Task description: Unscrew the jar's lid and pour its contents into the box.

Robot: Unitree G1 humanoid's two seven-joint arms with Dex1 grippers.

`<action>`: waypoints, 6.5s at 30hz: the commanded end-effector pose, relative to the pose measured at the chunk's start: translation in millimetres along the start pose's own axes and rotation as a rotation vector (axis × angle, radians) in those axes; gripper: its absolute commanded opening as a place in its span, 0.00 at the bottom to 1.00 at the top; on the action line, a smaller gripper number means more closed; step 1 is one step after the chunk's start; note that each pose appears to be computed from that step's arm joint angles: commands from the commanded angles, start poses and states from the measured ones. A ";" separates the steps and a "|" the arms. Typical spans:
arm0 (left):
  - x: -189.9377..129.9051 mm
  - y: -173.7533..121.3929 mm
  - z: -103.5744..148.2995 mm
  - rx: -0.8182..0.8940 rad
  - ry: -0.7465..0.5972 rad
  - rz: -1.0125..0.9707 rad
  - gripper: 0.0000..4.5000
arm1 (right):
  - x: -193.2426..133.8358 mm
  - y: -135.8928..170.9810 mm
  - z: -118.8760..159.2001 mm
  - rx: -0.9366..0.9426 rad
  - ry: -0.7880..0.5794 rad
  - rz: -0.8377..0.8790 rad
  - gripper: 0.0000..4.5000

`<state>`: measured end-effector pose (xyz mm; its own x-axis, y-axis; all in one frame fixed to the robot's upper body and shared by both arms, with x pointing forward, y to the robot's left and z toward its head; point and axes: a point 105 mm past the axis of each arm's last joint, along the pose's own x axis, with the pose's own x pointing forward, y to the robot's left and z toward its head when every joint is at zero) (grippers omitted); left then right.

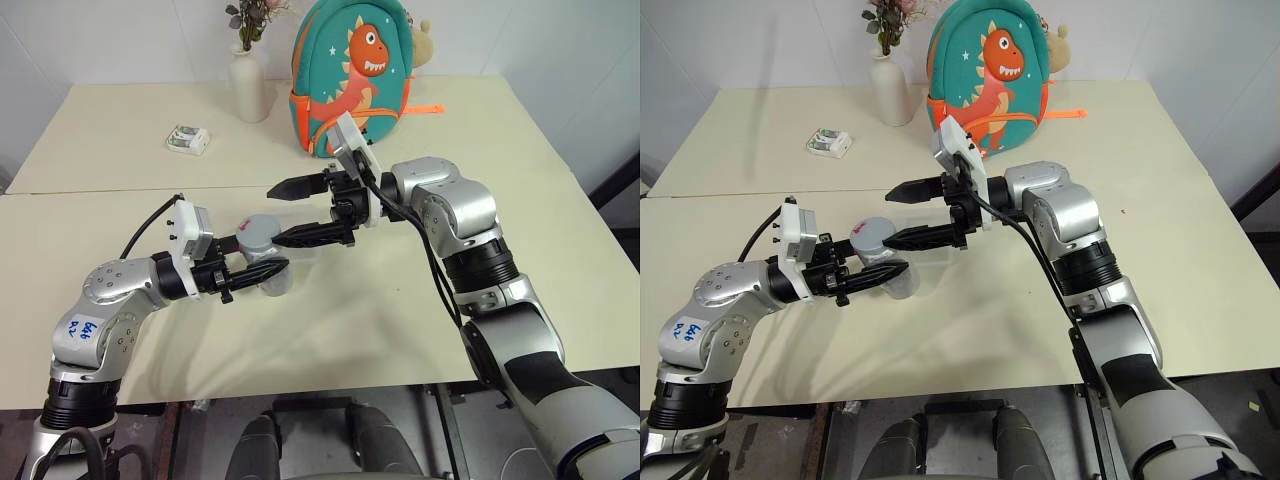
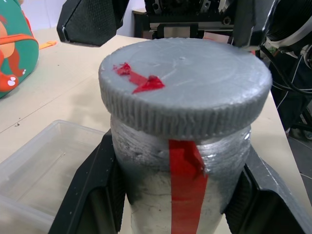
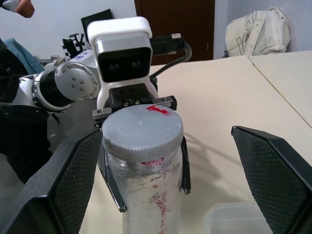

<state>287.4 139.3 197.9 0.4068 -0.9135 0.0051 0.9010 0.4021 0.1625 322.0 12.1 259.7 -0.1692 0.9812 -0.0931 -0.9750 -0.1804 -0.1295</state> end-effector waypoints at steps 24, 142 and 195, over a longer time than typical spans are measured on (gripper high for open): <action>2.6 -4.4 12.6 0.049 -0.031 -0.026 0.47 | 12.9 -7.0 1.1 -0.038 -0.011 -0.023 0.99; -31.0 4.2 21.2 0.139 0.086 0.010 0.47 | -146.8 -15.3 -131.1 0.018 0.054 -0.821 0.56; 3.5 111.5 39.5 0.803 0.467 0.463 0.47 | -116.0 -2.4 -31.4 -0.118 0.036 -0.425 0.99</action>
<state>381.4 184.5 236.7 0.8384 -0.5132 -0.1838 0.4445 0.4484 0.7754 351.8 -101.8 225.3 0.2393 0.9657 -0.1012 -0.9467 0.2089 -0.2452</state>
